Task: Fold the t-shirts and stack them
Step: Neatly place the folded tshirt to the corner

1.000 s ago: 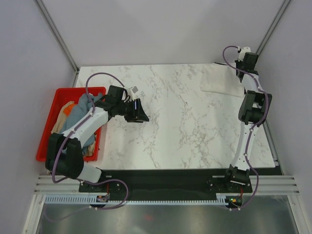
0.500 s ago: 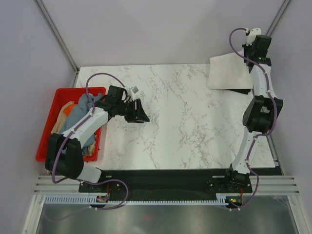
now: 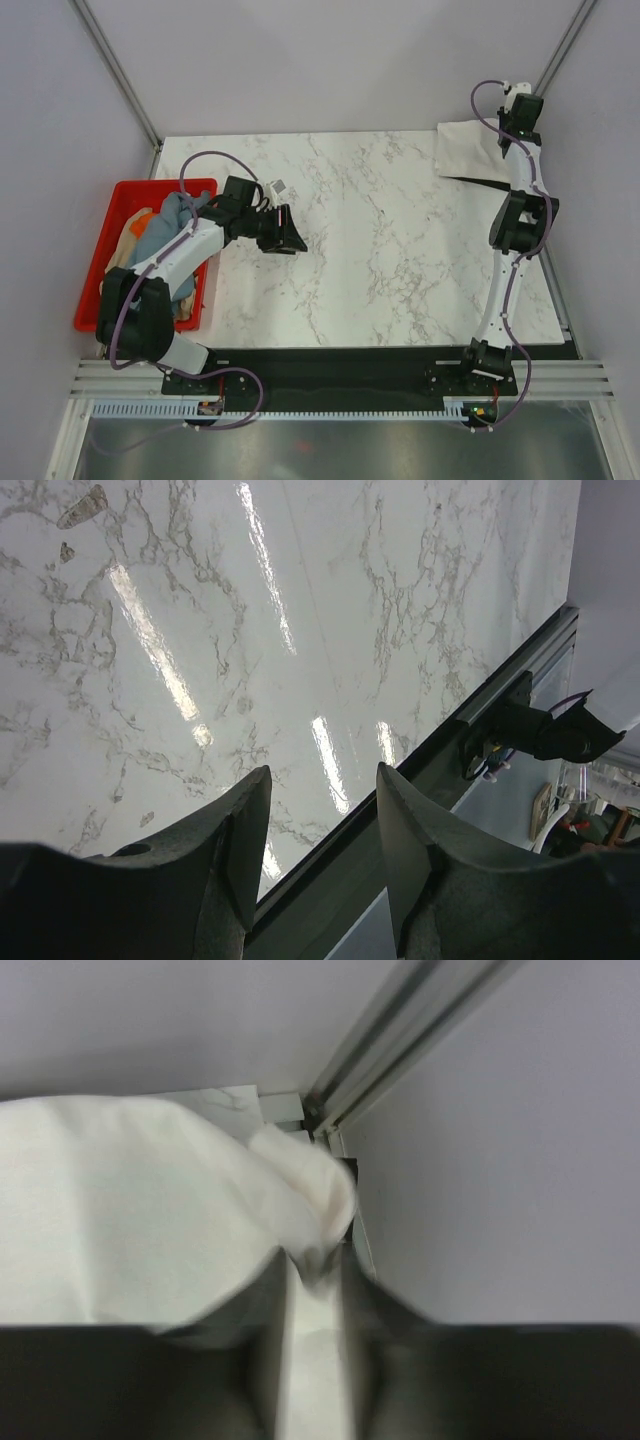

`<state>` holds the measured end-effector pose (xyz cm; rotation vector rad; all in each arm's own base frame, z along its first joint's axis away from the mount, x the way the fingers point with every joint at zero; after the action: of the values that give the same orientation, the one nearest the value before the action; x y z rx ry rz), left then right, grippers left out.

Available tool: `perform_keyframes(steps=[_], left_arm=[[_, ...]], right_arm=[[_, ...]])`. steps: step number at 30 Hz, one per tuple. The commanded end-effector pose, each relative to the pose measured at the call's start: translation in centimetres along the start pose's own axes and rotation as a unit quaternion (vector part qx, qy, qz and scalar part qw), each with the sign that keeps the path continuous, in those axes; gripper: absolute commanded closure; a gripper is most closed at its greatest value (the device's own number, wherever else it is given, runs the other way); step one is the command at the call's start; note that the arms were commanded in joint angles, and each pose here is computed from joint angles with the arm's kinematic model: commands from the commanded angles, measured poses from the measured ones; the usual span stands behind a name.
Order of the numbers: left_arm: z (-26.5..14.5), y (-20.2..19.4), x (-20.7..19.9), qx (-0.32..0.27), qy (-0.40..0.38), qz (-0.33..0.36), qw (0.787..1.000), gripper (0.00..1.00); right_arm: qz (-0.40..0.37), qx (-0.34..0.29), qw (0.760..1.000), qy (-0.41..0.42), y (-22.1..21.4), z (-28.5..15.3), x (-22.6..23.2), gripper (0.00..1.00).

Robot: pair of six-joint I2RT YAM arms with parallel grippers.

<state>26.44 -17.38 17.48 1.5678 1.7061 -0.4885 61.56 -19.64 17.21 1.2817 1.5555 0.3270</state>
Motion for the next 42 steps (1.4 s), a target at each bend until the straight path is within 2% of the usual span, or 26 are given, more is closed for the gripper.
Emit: perform_keyframes(steps=[1, 2, 6, 7, 9, 12, 13, 15, 16, 18, 19, 22, 28, 34, 39, 42], left_arm=[[0.1, 0.3, -0.1, 0.004, -0.013, 0.018, 1.0, 0.46], [0.1, 0.3, 0.0, 0.005, -0.012, 0.018, 1.0, 0.46], [-0.1, 0.2, -0.1, 0.002, -0.011, 0.019, 1.0, 0.46], [-0.1, 0.2, -0.2, 0.0, -0.012, 0.021, 1.0, 0.46], [-0.3, 0.2, -0.3, -0.002, -0.015, 0.024, 1.0, 0.46], [-0.7, 0.2, -0.7, -0.008, -0.019, 0.031, 0.999, 0.45], [-0.8, 0.2, -0.8, -0.009, -0.02, 0.033, 0.999, 0.45], [-1.1, 0.2, -1.1, -0.014, -0.023, 0.038, 0.999, 0.45], [-1.2, 0.2, -1.1, -0.015, -0.023, 0.04, 0.999, 0.45], [-1.3, 0.2, -1.2, -0.016, -0.024, 0.04, 0.999, 0.45], [-1.3, 0.2, -1.2, -0.016, -0.026, 0.042, 0.999, 0.45], [-1.3, 0.1, -1.2, -0.015, -0.027, 0.041, 0.999, 0.45], [-1.1, 0.3, -1.2, -0.013, -0.028, 0.039, 0.999, 0.45], [-0.8, 0.3, -0.9, -0.007, -0.024, 0.034, 0.999, 0.45], [-0.8, 0.2, -0.9, -0.008, -0.024, 0.035, 0.999, 0.45], [-1.1, 0.4, -1.4, -0.015, -0.027, 0.043, 0.999, 0.45]], right_arm=[[0.071, -0.043, 0.991, -0.103, 0.7, 1.0, -4.2, 0.56], [0.077, -0.05, 0.989, -0.112, 0.9, 1.1, -4.5, 0.47], [0.101, -0.076, 0.982, -0.14, 3.1, -0.6, -6.3, 0.41], [0.1, -0.069, 0.984, -0.13, 2.7, -0.7, -5.6, 0.35], [0.114, -0.085, 0.982, -0.123, 4.2, -2.7, -6.4, 0.33], [0.133, -0.089, 0.984, -0.077, 5.1, -4.8, -5.0, 0.25], [0.134, -0.078, 0.986, -0.053, 4.5, -5.0, -3.6, 0.26], [0.15, -0.082, 0.985, -0.015, 5.1, -6.4, -2.2, 0.35], [0.154, -0.067, 0.986, 0.013, 4.1, -6.4, -0.3, 0.54], [0.186, -0.068, 0.979, 0.056, 4.1, -7.4, 1.0, 0.65], [0.193, -0.065, 0.973, 0.105, 3.3, -7.5, 2.8, 0.76], [0.219, -0.058, 0.956, 0.185, 2.8, -7.9, 6.1, 0.87], [0.244, -0.026, 0.935, 0.255, 1.0, -7.2, 11.8, 0.92], [0.244, -0.007, 0.926, 0.287, -0.2, -6.7, 16.1, 0.92], [0.25, 0.009, 0.923, 0.293, -0.8, -6.6, 16.9, 0.92], [0.249, -0.006, 0.925, 0.289, 0.9, -8.2, 15.4, 0.91]])
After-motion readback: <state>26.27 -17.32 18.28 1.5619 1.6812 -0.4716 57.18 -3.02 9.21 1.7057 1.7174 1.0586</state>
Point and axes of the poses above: each gripper's point midway between its finger pads, its own z axis out along the fingers, its own x axis along the line the jaws close on, y = z × x, the point moved 6 cm from there along -z, back along the fingers, and after that the axes turned 13 degrees about -z, right-handed, at the moved point
